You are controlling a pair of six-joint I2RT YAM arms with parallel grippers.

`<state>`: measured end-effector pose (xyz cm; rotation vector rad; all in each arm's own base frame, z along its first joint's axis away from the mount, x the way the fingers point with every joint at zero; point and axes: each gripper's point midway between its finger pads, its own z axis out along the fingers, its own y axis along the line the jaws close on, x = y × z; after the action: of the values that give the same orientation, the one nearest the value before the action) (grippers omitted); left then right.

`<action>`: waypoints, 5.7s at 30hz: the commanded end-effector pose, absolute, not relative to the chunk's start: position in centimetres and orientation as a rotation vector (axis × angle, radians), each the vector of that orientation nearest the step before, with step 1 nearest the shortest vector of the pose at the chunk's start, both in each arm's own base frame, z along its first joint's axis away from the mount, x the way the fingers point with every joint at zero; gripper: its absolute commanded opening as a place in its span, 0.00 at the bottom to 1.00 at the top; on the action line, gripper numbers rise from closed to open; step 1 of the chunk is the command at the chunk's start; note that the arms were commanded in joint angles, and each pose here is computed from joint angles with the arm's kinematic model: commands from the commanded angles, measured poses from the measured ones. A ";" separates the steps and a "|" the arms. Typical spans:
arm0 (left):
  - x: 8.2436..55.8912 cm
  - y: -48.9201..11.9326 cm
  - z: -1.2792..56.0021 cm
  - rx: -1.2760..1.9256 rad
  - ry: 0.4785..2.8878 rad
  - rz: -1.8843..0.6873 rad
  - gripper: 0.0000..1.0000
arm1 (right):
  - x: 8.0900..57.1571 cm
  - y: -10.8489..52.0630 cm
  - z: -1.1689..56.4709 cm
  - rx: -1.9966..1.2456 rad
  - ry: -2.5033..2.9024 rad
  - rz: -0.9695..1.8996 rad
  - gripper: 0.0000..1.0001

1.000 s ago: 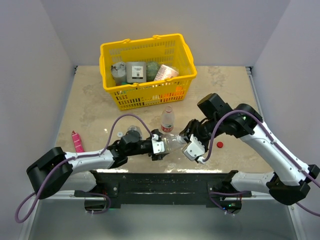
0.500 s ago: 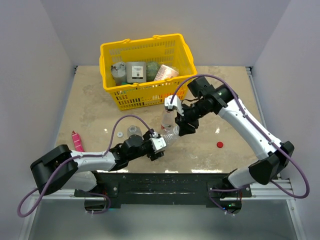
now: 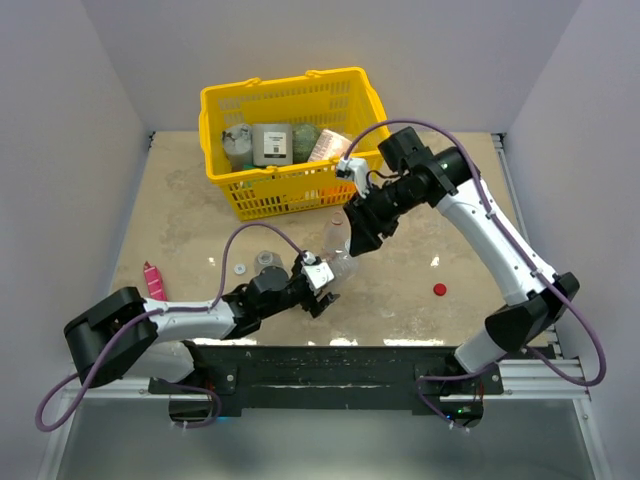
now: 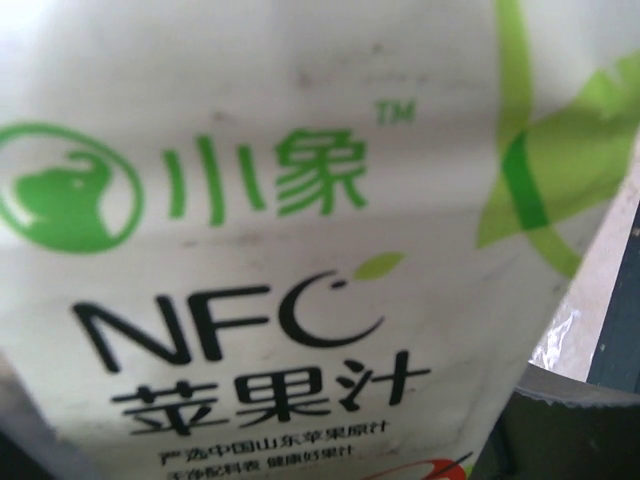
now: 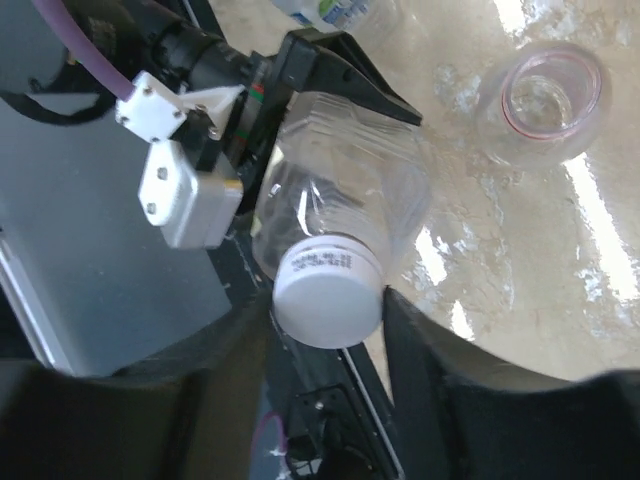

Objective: Screw on the bottle caps

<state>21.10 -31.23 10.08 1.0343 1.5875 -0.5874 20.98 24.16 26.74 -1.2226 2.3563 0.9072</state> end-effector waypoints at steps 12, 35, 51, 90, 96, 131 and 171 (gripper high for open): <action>18.2 -35.1 14.2 1.159 1.366 -0.855 0.00 | 17.6 20.5 34.7 -1.876 1.204 0.483 0.79; 17.9 -36.0 14.8 1.414 1.191 -0.783 0.00 | 13.1 19.3 29.3 -2.234 0.586 0.362 0.65; 19.0 -36.0 15.0 1.413 1.172 -0.709 0.00 | 11.8 20.4 26.9 -2.355 0.647 0.442 0.26; 19.7 -35.7 15.0 1.117 1.414 -0.783 0.00 | 16.8 17.2 33.4 -1.927 1.164 0.412 0.77; 19.8 -36.0 15.7 1.164 1.336 -0.754 0.00 | 15.8 17.6 32.1 -1.963 1.118 0.466 0.79; 21.6 -36.8 18.8 1.091 1.221 -0.693 0.00 | 14.5 20.2 27.8 -1.949 1.419 0.725 0.43; 18.1 -36.9 16.5 1.138 1.479 -0.855 0.99 | 25.8 12.9 30.4 -1.374 2.172 0.011 0.00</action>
<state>20.27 -36.01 15.83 1.0414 1.5212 -0.7524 21.25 18.04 29.90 -1.3641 2.1663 0.4721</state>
